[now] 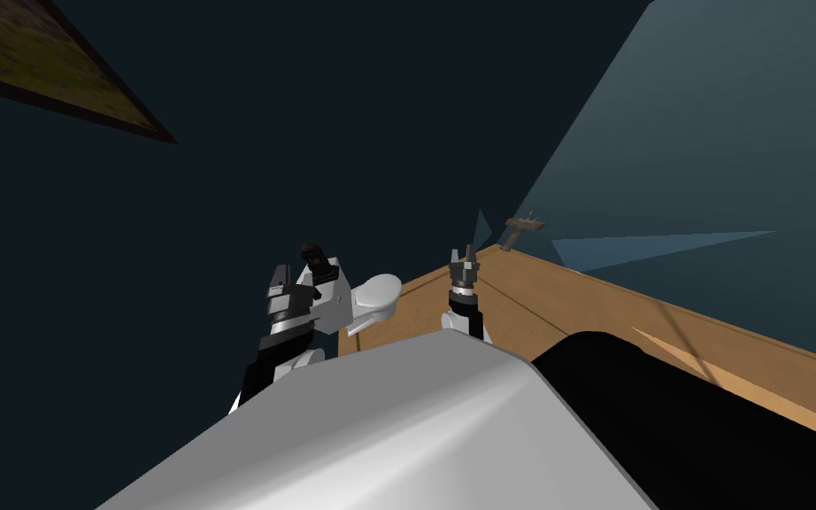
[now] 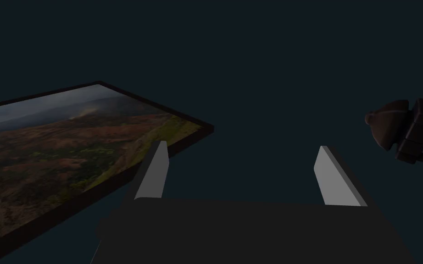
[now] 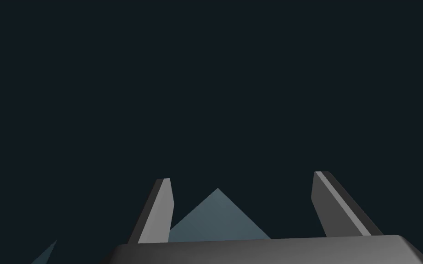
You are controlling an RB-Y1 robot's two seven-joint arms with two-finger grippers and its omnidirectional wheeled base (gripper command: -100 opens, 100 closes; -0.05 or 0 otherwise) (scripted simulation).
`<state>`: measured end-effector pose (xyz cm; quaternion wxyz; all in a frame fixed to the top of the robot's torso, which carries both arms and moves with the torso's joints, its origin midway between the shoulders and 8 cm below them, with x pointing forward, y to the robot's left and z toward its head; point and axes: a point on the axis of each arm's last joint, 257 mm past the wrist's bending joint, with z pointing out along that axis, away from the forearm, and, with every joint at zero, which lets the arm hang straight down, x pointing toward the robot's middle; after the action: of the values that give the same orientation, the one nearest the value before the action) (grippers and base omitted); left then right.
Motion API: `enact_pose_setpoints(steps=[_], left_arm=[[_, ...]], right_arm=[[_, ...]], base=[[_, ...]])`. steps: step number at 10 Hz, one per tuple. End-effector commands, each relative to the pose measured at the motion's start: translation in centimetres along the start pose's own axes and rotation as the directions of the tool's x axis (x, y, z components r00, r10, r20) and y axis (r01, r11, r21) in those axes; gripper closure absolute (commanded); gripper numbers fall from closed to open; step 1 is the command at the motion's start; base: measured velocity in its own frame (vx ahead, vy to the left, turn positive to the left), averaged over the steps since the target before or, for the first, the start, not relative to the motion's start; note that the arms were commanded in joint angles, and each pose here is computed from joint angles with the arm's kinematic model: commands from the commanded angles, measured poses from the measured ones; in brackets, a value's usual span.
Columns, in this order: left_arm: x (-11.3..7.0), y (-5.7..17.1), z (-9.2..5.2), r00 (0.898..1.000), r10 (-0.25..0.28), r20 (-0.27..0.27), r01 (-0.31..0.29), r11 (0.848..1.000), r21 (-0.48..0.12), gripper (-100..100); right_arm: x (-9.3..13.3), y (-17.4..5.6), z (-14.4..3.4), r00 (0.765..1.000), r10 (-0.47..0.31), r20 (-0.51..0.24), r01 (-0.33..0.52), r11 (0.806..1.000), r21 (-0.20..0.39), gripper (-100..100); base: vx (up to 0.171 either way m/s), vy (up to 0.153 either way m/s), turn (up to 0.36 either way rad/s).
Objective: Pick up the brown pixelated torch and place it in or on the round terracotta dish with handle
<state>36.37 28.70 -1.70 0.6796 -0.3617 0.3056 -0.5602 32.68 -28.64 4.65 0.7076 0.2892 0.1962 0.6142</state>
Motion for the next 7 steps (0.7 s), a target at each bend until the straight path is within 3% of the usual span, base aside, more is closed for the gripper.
enact_pose_setpoints(steps=[1,4,7], left_arm=[[0.1,0.3,-0.1,0.999,0.037,-0.029,-0.037,0.999,-0.005,-100],[-0.1,1.4,-0.5,0.985,0.149,-0.084,-0.151,0.988,-0.016,-100],[-1.0,3.1,-1.0,0.949,0.291,-0.122,-0.297,0.954,-0.030,-100]], right_arm=[[0.0,0.0,0.0,1.000,0.000,0.000,0.000,1.000,0.000,0],[0.0,0.0,0.0,1.000,0.000,0.000,0.000,1.000,0.000,0],[0.0,0.0,0.0,1.000,0.000,0.000,0.000,1.000,0.000,0]], base=[[-0.001,-0.004,0.018],[-0.002,-0.016,0.027],[0.002,-0.024,0.055]])
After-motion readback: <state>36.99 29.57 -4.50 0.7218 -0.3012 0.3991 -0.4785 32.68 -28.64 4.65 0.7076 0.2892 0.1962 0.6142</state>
